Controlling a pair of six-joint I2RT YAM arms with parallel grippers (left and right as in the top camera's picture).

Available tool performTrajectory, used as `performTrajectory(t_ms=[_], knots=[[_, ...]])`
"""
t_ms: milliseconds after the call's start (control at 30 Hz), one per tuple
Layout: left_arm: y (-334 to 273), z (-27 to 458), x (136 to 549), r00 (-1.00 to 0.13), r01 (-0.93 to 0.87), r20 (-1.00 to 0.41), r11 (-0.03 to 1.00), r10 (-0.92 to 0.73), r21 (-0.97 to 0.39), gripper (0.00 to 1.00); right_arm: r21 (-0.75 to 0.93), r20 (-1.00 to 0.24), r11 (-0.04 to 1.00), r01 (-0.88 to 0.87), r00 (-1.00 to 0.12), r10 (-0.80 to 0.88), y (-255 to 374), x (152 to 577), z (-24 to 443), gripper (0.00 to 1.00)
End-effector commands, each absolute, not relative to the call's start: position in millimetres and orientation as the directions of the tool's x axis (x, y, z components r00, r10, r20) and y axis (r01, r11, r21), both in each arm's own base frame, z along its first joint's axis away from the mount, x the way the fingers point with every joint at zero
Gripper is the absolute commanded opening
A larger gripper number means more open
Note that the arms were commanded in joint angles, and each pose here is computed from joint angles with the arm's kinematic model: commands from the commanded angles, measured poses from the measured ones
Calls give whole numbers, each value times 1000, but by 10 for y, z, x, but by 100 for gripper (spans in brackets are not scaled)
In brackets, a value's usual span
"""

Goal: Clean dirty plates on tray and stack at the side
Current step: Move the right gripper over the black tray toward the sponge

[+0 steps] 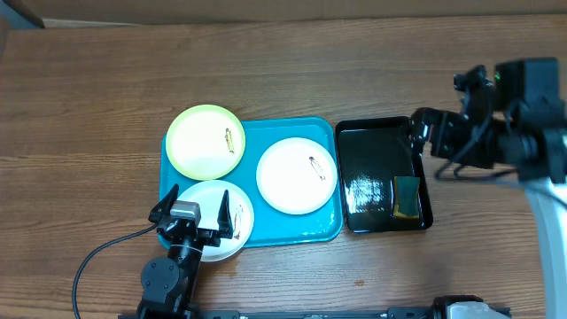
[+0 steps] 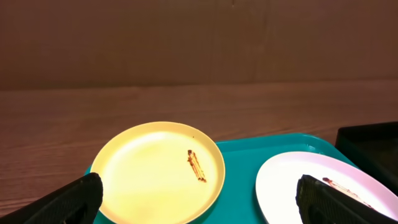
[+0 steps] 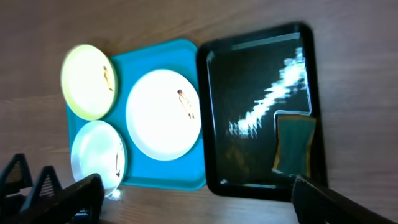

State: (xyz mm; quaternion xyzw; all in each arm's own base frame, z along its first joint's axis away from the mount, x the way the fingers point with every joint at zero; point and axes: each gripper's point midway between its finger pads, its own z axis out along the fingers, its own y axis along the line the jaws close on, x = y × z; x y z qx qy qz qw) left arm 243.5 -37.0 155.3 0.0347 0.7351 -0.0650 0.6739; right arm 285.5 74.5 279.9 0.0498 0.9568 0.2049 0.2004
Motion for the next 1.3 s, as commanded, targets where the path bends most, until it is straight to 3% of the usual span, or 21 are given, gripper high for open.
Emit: performTrajectory(t_ms=[0,33,100,133,167,233,267,700,933,1067,1267], knots=[[-375,1556,2434,-82,142,-996,989,-23,-35,100,419,-269,907,51,-947,177,794,3005,2579,22],[-375,1556,2434,-82,142,-996,989,-23,-35,100,392,-207,911,128,-953,223,738,3045,2422,4],[-375,1556,2434,-82,142,-996,989,-23,-35,100,324,-159,921,216,-947,278,619,3089,2231,4],[-375,1556,2434,-82,142,-996,989,-23,-35,100,283,-142,923,259,-941,308,548,3108,2140,11],[-375,1556,2434,-82,142,-996,989,-23,-35,100,253,-125,923,289,-936,328,501,3118,2061,32],[-375,1556,2434,-82,142,-996,989,-23,-35,100,230,-99,925,303,-938,332,478,3133,1936,61],[-375,1556,2433,-82,142,-996,989,-23,-35,100,225,-85,925,306,-939,332,479,3138,1875,64],[-375,1556,2434,-82,142,-996,989,-23,-35,100,80,96,918,390,-919,382,551,2766,1059,66],[-375,1556,2434,-82,142,-996,989,-23,-35,100,48,45,910,412,-911,410,513,2741,550,66],[-375,1556,2434,-82,142,-996,989,-23,-35,100,1,-26,912,411,-911,411,383,2781,371,84],[-375,1556,2433,-82,142,-996,989,-23,-35,100,-41,-91,909,414,-908,409,271,2844,297,84]])
